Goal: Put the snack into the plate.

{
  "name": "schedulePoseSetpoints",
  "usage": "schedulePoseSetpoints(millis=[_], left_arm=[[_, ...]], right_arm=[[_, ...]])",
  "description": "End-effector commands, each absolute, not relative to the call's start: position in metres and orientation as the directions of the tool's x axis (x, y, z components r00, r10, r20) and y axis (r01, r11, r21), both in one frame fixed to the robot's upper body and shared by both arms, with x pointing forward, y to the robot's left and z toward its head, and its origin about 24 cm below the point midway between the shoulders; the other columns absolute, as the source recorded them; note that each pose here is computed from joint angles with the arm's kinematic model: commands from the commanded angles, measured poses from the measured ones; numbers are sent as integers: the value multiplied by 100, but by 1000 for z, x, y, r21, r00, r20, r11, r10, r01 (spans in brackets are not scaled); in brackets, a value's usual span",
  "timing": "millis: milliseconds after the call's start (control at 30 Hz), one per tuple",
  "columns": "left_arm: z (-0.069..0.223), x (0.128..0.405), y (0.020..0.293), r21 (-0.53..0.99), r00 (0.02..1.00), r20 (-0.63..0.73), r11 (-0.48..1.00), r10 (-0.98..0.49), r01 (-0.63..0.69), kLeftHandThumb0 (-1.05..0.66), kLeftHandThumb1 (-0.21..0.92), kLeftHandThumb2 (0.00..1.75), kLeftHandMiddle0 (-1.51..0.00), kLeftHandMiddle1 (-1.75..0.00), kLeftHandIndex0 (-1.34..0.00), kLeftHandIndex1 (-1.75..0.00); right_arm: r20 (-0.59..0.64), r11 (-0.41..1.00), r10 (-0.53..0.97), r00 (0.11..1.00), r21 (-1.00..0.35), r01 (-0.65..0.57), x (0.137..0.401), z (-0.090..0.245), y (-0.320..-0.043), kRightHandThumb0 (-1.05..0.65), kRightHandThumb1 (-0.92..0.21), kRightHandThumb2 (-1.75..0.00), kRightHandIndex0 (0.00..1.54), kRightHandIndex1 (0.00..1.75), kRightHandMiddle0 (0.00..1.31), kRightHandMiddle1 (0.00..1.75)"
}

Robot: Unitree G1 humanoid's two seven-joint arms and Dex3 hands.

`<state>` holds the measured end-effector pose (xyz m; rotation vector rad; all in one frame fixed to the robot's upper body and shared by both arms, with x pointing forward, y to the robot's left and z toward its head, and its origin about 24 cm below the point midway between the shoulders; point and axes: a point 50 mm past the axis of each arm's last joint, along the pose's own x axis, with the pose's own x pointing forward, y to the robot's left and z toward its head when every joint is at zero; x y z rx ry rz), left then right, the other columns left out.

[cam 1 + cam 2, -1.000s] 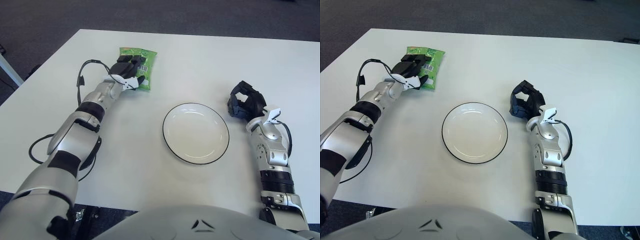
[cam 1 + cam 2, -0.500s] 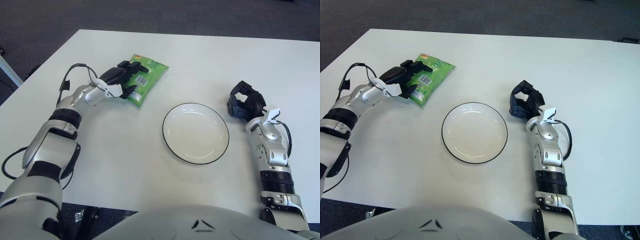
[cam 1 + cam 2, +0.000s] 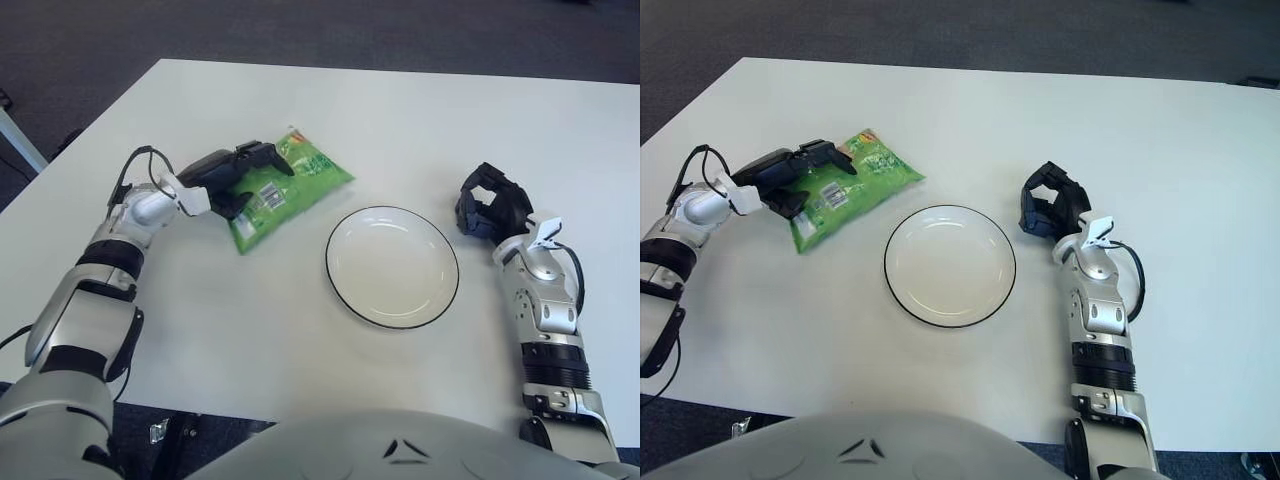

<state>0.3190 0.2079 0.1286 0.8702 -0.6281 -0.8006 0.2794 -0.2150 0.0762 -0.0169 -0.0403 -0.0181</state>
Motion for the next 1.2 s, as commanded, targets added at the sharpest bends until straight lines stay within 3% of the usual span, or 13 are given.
schedulePoseSetpoints(millis=[0,200,300,500,600,667,800,1000,1100,1167], left_arm=[[128,320,210,746,527,164,454,-834,486,-60,91,104,-57,-119,-53,-148],[127,325,213,578,494,220,520,-841,629,-59,89,102,-67,-133,-62,-159],[141,333,223,564,535,251,571,-807,597,-57,89,100,-72,-140,-64,-163],[162,341,225,657,639,347,664,-686,356,-58,92,95,-76,-143,-66,-160],[166,338,216,695,671,397,683,-626,226,-54,88,90,-69,-138,-53,-156],[168,334,210,712,680,414,681,-605,173,-45,86,78,-64,-135,-39,-165],[169,331,206,722,696,422,680,-581,129,-38,86,65,-58,-132,-27,-173],[169,328,203,728,719,422,679,-553,94,-36,86,61,-56,-132,-23,-174],[169,329,205,784,782,495,582,-378,-215,-36,89,56,-44,-136,-22,-175],[171,328,205,804,783,524,498,-336,-324,-44,90,55,-35,-137,-17,-170]], right_arm=[[-93,1000,-21,995,-4,21,269,47,-216,-46,-39,-123,132,175,55,175],[-95,1000,-27,995,-7,27,270,47,-215,-46,-39,-123,132,175,56,175],[-100,1000,-29,995,-7,29,271,46,-215,-46,-39,-123,132,175,56,175],[-104,999,-33,994,-8,33,271,46,-215,-46,-38,-124,132,175,56,175],[-106,999,-35,994,-11,34,271,46,-215,-46,-38,-124,132,175,56,175],[-106,999,-33,994,-12,32,271,46,-215,-46,-38,-124,132,175,56,175],[-105,1000,-30,994,-9,29,270,46,-216,-46,-38,-124,132,175,56,175],[-106,1000,-25,994,-11,24,270,46,-216,-46,-38,-124,132,175,56,175],[-106,1000,-23,994,-13,21,270,46,-216,-46,-39,-124,132,175,56,175],[-106,1000,-19,994,-11,18,269,46,-215,-46,-39,-123,132,175,56,175]])
